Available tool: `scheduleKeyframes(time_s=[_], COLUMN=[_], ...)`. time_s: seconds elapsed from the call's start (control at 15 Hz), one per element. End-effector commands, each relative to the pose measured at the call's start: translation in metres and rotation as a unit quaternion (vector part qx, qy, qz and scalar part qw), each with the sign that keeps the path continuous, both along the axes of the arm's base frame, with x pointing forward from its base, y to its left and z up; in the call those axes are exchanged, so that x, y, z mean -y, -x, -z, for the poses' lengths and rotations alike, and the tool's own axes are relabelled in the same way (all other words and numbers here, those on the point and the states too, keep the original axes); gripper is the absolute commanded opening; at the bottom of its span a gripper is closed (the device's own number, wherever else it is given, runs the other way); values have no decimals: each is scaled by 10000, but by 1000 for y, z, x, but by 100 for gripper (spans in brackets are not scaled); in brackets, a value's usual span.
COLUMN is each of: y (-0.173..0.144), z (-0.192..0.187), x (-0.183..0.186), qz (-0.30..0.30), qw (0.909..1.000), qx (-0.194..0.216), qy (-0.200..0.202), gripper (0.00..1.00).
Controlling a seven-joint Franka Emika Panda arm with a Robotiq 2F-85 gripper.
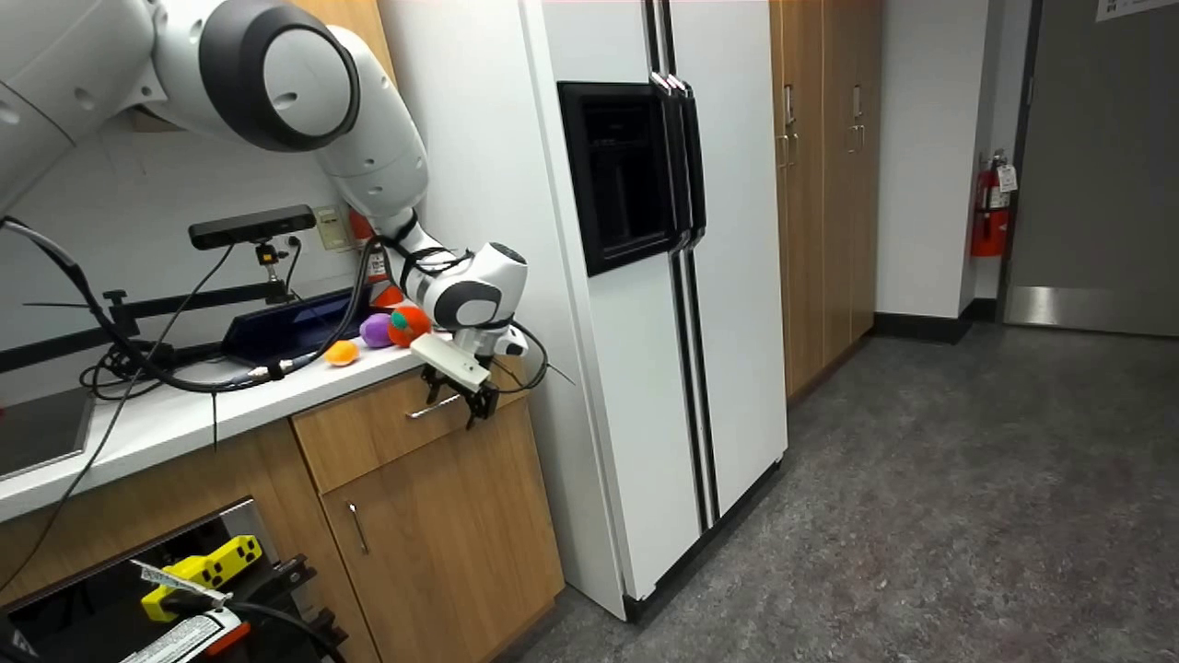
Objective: Open the drawer
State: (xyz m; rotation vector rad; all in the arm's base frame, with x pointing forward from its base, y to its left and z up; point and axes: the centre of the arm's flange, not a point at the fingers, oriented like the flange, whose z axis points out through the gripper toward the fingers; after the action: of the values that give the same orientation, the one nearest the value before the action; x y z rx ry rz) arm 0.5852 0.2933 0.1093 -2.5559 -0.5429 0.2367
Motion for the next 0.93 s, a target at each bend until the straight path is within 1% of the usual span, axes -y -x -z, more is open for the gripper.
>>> scheduleKeyframes(time_s=[0.0,0.33,0.87], y=[-6,-9,-10], z=[1,2,5], x=[7,19,11], qz=[-19,33,-7], qw=[9998,9999,9998], qx=[-105,-114,-162], qy=[-151,-85,-93], gripper=[100,100,100])
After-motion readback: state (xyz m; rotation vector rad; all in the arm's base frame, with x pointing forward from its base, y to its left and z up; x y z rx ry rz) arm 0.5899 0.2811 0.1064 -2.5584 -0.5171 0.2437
